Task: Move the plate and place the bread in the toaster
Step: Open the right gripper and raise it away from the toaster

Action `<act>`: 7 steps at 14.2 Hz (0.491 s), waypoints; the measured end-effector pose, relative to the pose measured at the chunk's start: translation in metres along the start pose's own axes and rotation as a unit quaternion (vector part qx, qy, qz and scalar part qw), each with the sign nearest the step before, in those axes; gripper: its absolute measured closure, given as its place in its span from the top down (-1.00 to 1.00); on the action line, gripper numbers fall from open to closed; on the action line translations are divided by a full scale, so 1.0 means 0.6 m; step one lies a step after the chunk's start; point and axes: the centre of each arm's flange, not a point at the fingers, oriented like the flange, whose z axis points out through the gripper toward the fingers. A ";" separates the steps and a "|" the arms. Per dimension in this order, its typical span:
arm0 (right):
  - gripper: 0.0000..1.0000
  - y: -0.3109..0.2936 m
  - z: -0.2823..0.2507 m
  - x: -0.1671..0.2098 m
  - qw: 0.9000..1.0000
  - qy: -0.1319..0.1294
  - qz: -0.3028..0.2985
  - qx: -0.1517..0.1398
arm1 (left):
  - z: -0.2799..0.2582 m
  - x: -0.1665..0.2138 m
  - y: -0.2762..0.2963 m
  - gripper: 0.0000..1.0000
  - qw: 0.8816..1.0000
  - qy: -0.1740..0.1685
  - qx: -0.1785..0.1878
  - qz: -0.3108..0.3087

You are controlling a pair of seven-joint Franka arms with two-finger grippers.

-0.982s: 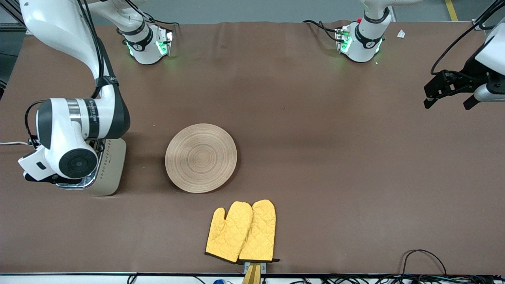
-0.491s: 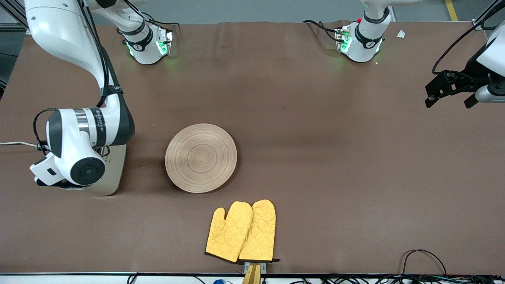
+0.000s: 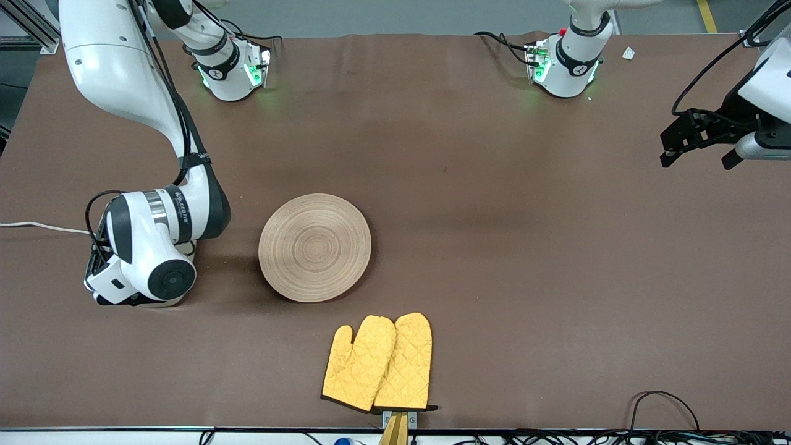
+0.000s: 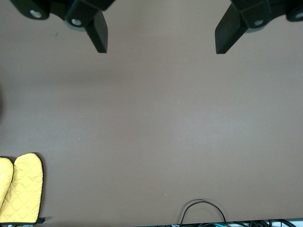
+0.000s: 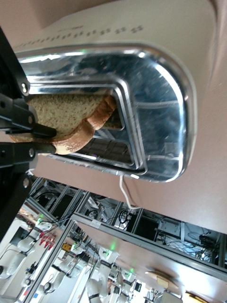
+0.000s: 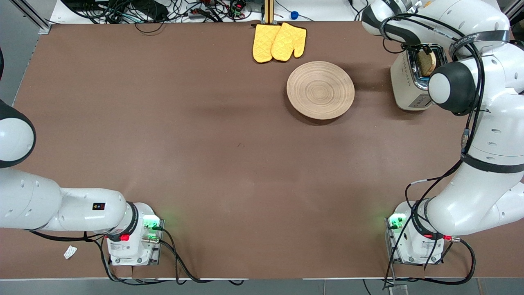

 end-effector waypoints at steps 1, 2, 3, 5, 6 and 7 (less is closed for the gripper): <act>-0.53 -0.003 -0.002 0.005 1.000 0.012 0.000 0.006 | 0.000 0.000 0.000 1.00 1.000 0.000 0.000 0.000; -0.30 -0.005 -0.005 0.010 1.000 0.022 0.000 0.019 | 0.000 0.000 0.000 1.00 1.000 0.000 0.000 0.000; -0.10 -0.007 -0.008 0.011 0.999 0.025 0.000 0.034 | 0.000 0.000 0.000 1.00 1.000 0.000 0.000 0.000; 0.31 0.005 -0.017 0.010 0.997 0.022 0.009 0.072 | 0.000 0.000 0.000 1.00 1.000 0.000 0.000 0.000; 0.50 0.020 -0.028 0.009 0.994 0.023 0.017 0.106 | 0.000 0.000 0.000 1.00 1.000 0.000 0.000 0.000; 0.74 0.042 -0.046 0.004 0.989 0.028 0.028 0.145 | 0.001 0.000 0.000 1.00 1.000 0.000 0.000 0.000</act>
